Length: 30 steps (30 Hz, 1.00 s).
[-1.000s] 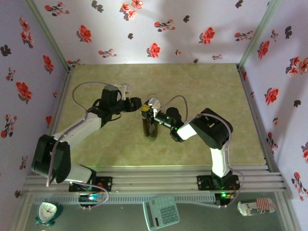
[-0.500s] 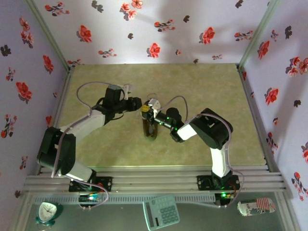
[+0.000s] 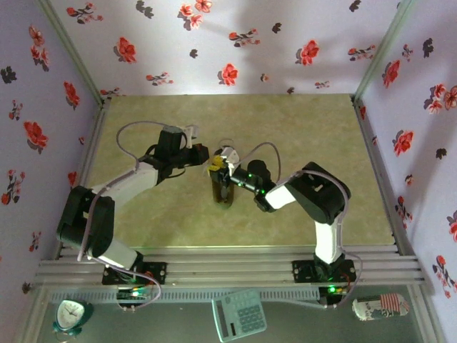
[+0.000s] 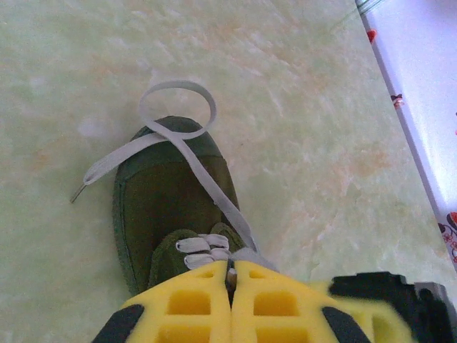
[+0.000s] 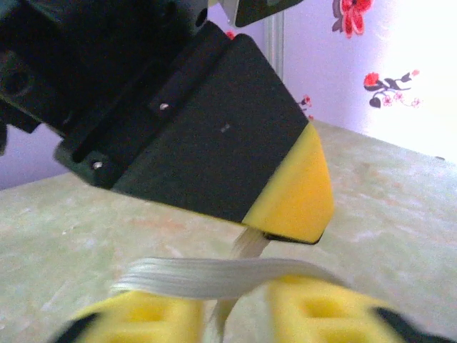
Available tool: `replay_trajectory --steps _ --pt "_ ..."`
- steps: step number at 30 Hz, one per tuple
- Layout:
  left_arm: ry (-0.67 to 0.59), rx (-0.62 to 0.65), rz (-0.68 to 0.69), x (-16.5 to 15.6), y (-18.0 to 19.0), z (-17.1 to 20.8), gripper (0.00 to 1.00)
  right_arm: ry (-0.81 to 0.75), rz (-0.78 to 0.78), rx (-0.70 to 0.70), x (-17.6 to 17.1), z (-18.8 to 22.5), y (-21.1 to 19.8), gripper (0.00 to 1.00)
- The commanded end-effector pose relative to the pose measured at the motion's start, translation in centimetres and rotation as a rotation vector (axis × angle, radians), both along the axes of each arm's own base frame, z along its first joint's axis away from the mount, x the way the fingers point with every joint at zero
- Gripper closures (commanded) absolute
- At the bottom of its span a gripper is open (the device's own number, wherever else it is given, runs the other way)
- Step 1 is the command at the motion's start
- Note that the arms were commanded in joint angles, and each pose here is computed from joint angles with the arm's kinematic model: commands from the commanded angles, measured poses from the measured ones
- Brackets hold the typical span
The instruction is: Tie the shoes
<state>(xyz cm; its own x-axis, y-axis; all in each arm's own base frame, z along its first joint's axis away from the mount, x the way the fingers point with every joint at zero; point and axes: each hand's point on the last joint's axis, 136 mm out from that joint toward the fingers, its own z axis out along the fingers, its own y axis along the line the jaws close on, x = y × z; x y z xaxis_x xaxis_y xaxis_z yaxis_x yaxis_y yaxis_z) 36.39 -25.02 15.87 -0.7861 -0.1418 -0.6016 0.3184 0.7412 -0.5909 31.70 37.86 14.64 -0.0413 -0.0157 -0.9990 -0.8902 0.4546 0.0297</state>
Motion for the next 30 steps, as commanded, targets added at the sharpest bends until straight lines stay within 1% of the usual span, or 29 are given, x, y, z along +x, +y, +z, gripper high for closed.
replay_trajectory --steps 1,3,8,11,13,15,16,19,21,22,25,30 --pt "-0.072 -0.008 -0.013 0.4 -0.3 2.1 1.0 0.001 0.011 -0.067 -1.7 0.5 -0.9 0.35" --pt "-0.077 -0.007 -0.013 0.4 -0.3 2.1 1.0 0.022 -0.016 -0.097 -2.3 0.3 -2.1 0.32" --pt "-0.08 -0.002 -0.019 0.5 -0.4 2.2 1.0 0.149 -0.071 -0.27 -3.9 -2.2 -5.1 0.28" --pt "-0.083 0.007 -0.023 0.3 -0.2 2.2 1.0 0.22 -0.186 -0.306 -3.6 -1.3 -7.5 0.24" --pt "-0.087 0.014 -0.029 -0.1 -0.1 2.2 1.0 0.292 -0.297 -0.346 -2.9 0.0 -9.2 0.17" --pt "-0.087 0.027 -0.03 -0.6 0.2 1.9 1.0 0.408 -0.446 -0.405 -1.6 0.7 -11.4 0.04" --pt "-0.083 0.034 -0.029 -0.8 0.4 1.7 1.0 0.475 -0.517 -0.433 -0.8 1.2 -12.5 0.01" --pt "-0.068 0.052 -0.027 -1.5 0.9 0.7 1.0 0.654 -0.575 -0.491 0.6 1.9 -13.7 0.01" --pt "-0.054 0.067 -0.02 -1.9 1.2 -0.2 1.0 0.687 -0.582 -0.495 1.7 1.9 -13.5 0.02" --pt "-0.045 0.073 -0.017 -2.1 1.4 -0.6 1.0 0.703 -0.581 -0.489 2.3 2.0 -13.3 0.07" --pt "-0.031 0.074 -0.007 -2.5 1.7 -1.4 1.0 0.792 -0.567 -0.481 4.2 1.8 -12.7 0.16" --pt "-0.013 0.077 -0.006 -3.0 1.7 -2.3 1.0 0.894 -0.567 -0.473 8.3 0.4 -11.9 0.23"
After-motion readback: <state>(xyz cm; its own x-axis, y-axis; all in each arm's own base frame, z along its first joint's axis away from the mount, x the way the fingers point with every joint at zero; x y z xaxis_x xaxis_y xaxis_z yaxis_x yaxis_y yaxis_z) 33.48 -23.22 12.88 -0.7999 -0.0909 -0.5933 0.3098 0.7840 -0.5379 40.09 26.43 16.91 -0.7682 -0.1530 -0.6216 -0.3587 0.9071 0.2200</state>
